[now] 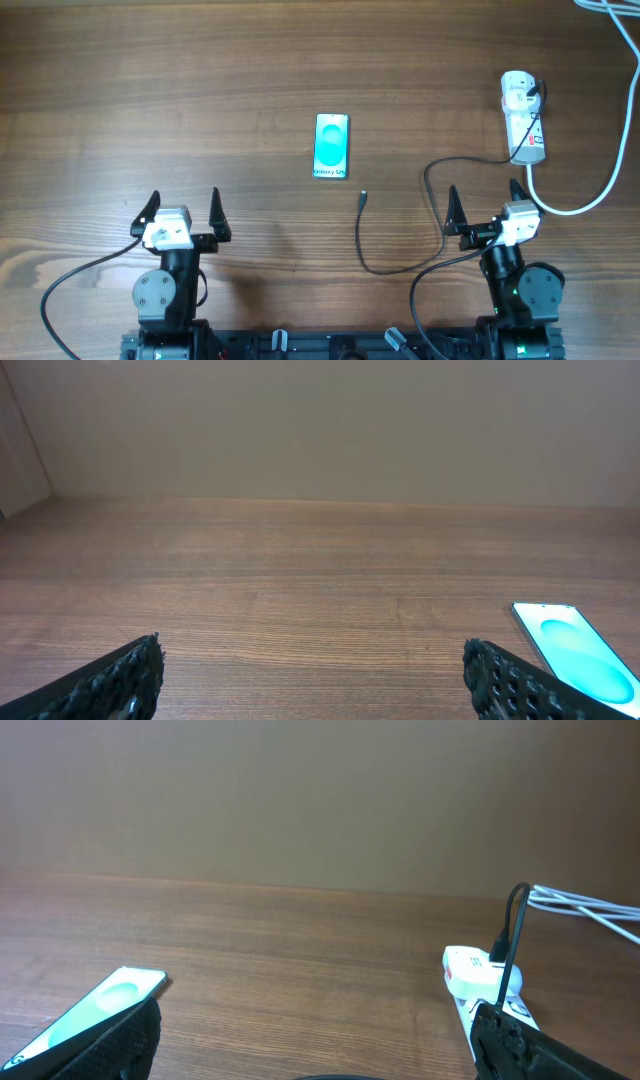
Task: Plug charger to phone and switch on socket
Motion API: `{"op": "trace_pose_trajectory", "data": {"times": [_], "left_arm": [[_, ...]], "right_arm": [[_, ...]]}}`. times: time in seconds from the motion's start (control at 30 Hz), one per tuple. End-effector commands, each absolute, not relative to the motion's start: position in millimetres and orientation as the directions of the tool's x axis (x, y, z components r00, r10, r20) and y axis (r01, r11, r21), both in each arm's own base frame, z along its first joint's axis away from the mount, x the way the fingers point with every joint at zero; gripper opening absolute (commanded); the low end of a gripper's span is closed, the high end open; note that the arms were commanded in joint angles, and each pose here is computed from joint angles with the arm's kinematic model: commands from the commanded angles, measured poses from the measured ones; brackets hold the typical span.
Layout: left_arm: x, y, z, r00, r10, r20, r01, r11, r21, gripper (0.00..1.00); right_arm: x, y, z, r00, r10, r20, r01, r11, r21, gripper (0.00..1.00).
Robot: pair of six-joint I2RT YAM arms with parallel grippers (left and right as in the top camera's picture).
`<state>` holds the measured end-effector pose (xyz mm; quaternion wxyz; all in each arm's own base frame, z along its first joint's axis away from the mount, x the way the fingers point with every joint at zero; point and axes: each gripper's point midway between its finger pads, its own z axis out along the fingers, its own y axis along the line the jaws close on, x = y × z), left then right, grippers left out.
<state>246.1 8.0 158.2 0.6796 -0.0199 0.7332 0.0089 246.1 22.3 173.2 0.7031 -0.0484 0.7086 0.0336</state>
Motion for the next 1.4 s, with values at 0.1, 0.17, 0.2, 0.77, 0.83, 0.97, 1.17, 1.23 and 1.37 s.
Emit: {"op": "trace_pose_trajectory", "data": {"times": [0.1,0.17,0.2,0.77,0.83,0.97,1.17,1.23,1.37], "left_arm": [[246.2,7.7,156.6,-0.075,0.001,-0.997,-0.034,0.999,0.004,1.00],[246.1,7.6,156.8,-0.075,0.002,-0.997,-0.033,0.999,0.004,1.00],[246.1,7.7,156.8,-0.075,0.002,-0.997,-0.034,0.999,0.004,1.00],[246.1,7.7,156.8,-0.075,0.002,-0.997,-0.034,0.999,0.004,1.00],[246.2,7.6,156.6,-0.075,0.002,-0.997,-0.033,0.999,0.004,1.00],[246.2,7.7,156.6,-0.075,0.002,-0.997,-0.034,0.999,0.004,1.00],[245.7,-14.5,160.2,-0.063,-0.034,-0.997,0.093,0.995,-0.039,1.00],[238.5,-50.6,165.2,-0.089,-0.150,-0.985,0.294,0.941,-0.169,1.00],[233.1,-64.0,193.3,0.003,-0.178,-0.984,0.389,0.907,-0.163,1.00]], "right_arm": [[245.9,21.4,174.9,0.001,-0.024,-1.000,-0.109,0.994,-0.024,1.00],[245.9,21.4,174.9,0.001,-0.024,-1.000,-0.109,0.994,-0.024,1.00],[245.9,21.4,174.9,0.001,-0.024,-1.000,-0.109,0.994,-0.024,1.00],[245.9,21.4,175.0,0.002,-0.023,-1.000,-0.109,0.994,-0.023,1.00],[245.9,21.4,174.9,0.001,-0.023,-1.000,-0.109,0.994,-0.023,1.00],[245.9,21.4,174.9,0.001,-0.024,-1.000,-0.109,0.994,-0.024,1.00],[245.9,21.4,174.9,0.001,-0.024,-1.000,-0.109,0.994,-0.024,1.00],[245.9,21.4,174.9,0.001,-0.024,-1.000,-0.109,0.994,-0.024,1.00],[245.9,21.4,174.9,0.001,-0.023,-1.000,-0.109,0.994,-0.023,1.00]]}}
